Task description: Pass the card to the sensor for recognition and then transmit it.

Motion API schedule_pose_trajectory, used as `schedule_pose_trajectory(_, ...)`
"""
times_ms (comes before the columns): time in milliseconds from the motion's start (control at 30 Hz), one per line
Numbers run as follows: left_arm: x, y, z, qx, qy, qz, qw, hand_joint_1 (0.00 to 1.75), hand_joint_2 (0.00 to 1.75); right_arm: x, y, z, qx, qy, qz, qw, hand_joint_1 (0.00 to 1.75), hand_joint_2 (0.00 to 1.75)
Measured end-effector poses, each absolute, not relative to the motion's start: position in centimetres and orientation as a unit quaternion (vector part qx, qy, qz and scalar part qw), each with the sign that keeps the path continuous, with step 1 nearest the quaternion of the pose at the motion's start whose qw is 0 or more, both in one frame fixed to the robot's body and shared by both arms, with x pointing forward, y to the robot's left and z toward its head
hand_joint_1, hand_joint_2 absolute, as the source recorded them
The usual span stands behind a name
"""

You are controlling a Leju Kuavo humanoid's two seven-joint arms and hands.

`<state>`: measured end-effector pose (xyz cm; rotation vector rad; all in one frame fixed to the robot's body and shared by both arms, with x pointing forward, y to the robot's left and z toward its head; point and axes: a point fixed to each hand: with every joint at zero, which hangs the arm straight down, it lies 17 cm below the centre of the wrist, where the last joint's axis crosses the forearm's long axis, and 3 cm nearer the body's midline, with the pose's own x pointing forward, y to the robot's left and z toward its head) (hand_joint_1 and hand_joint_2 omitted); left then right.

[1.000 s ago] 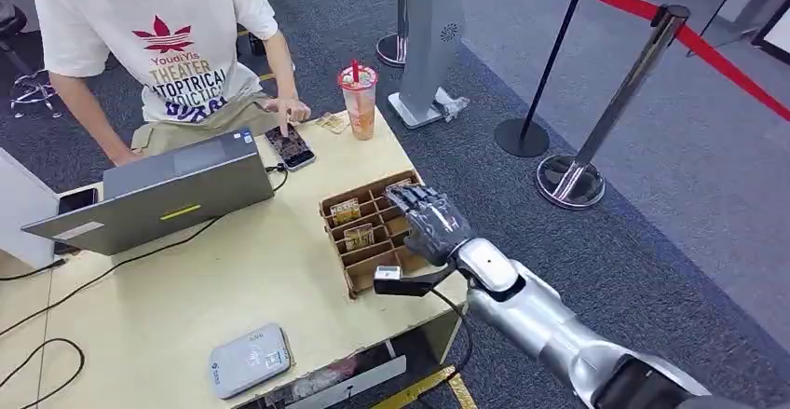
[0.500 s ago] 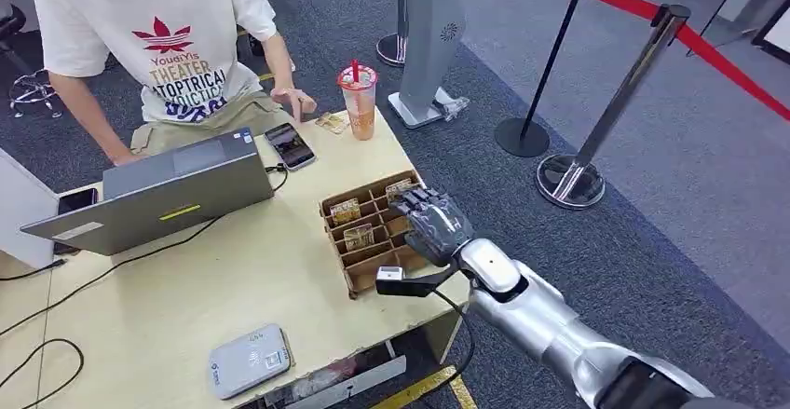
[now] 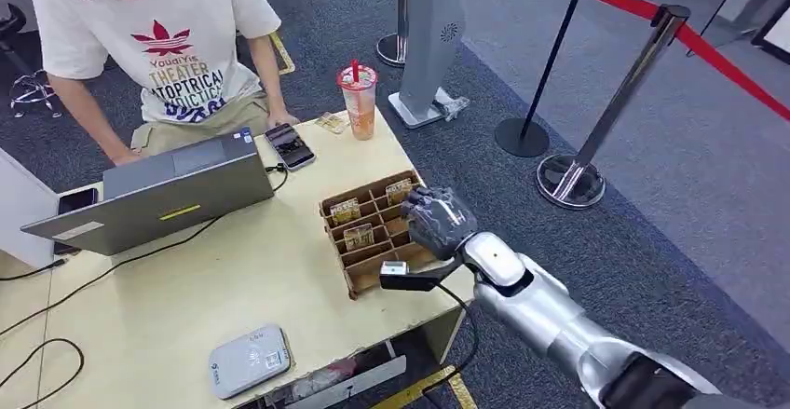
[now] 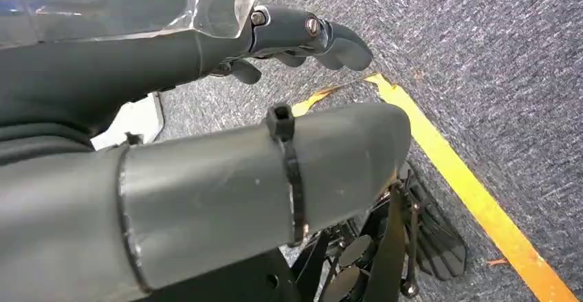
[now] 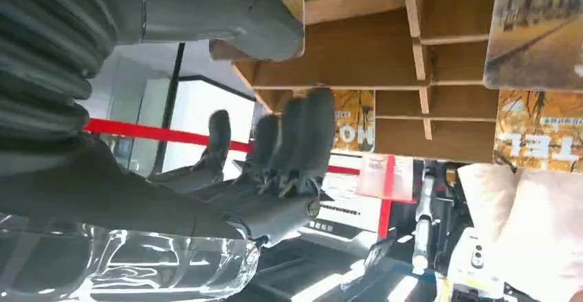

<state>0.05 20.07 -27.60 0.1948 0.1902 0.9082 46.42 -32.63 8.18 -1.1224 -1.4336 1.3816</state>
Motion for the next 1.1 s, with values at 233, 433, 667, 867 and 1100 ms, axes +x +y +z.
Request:
schedule_pose_trajectory(233,0.1,20.1,-27.6,0.095,0.091,0.438,0.889,0.00,0.00,46.7,-32.6,8.5,-0.447,-0.572,0.548,0.414,1.01,1.75)
schedule_pose_trajectory(433,0.0,20.1,-27.6,0.096,0.091,0.440,0.888,0.00,0.00,46.8,-32.7,8.5,-0.447,-0.571,0.548,0.416,1.03,1.75)
schedule_pose_trajectory(667,0.0,20.2,-27.6,0.099,0.091,0.441,0.888,0.00,0.00,46.8,-33.2,8.5,-0.452,-0.566,0.549,0.418,1.06,1.75)
schedule_pose_trajectory(867,0.1,20.2,-27.6,0.098,0.089,0.440,0.888,0.00,0.00,46.6,-34.7,8.5,-0.457,-0.559,0.547,0.424,1.05,1.75)
schedule_pose_trajectory(1100,0.1,20.2,-27.6,0.096,0.087,0.440,0.888,0.00,0.00,45.6,-35.8,8.0,-0.461,-0.551,0.546,0.432,0.99,1.75)
